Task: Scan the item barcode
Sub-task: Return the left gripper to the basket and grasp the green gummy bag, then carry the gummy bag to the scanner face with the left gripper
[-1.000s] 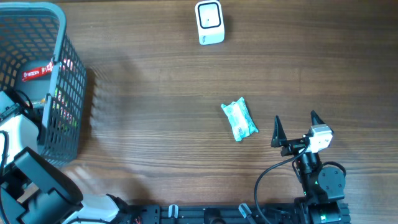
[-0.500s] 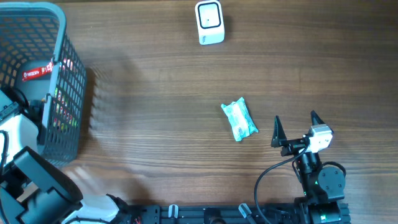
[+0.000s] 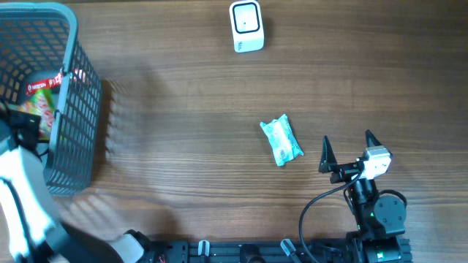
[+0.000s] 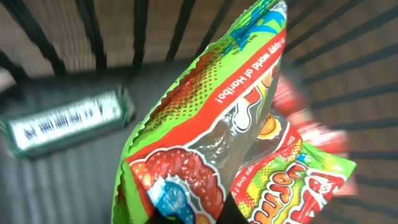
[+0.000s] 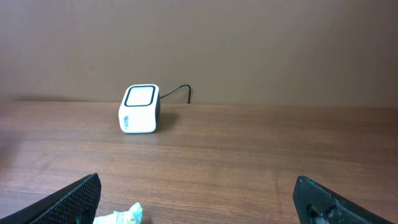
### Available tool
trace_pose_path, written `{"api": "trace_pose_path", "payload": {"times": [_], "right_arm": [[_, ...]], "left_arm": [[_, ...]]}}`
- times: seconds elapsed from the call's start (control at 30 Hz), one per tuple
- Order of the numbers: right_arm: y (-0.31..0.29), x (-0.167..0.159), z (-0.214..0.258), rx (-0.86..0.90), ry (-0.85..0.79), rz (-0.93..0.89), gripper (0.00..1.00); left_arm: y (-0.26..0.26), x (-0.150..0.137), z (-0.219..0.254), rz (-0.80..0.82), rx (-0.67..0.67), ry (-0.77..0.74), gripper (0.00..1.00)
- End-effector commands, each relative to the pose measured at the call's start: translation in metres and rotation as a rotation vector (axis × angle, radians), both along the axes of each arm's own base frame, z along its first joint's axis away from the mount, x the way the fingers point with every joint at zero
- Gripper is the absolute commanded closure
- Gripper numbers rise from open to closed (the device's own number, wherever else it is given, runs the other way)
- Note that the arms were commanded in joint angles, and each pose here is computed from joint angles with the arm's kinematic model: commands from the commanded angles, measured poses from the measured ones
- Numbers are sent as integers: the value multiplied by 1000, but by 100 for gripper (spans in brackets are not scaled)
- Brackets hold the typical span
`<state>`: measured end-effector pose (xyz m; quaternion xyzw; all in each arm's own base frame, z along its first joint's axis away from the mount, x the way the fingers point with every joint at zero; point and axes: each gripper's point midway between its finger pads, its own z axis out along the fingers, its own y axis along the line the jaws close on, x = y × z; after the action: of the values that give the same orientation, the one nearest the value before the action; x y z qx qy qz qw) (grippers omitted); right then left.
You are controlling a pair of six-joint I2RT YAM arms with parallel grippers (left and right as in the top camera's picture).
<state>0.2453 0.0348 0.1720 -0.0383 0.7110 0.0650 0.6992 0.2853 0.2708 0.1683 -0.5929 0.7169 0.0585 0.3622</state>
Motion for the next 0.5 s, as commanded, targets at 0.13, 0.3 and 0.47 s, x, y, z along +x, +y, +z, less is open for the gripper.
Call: {"api": "trace_pose_path", "payload": {"times": [0.13,0.3,0.47], "right_arm": [[0,0,1,-12,-9,0,0],[0,0,1,-12,-9,0,0],[0,0,1,-12,-9,0,0]], "left_arm": [[-67,-20,230,-116,430,-425,96],[-144,-17,262,-335,629,-351,96],[-228,15,201,-619,638,-96,96]]}}
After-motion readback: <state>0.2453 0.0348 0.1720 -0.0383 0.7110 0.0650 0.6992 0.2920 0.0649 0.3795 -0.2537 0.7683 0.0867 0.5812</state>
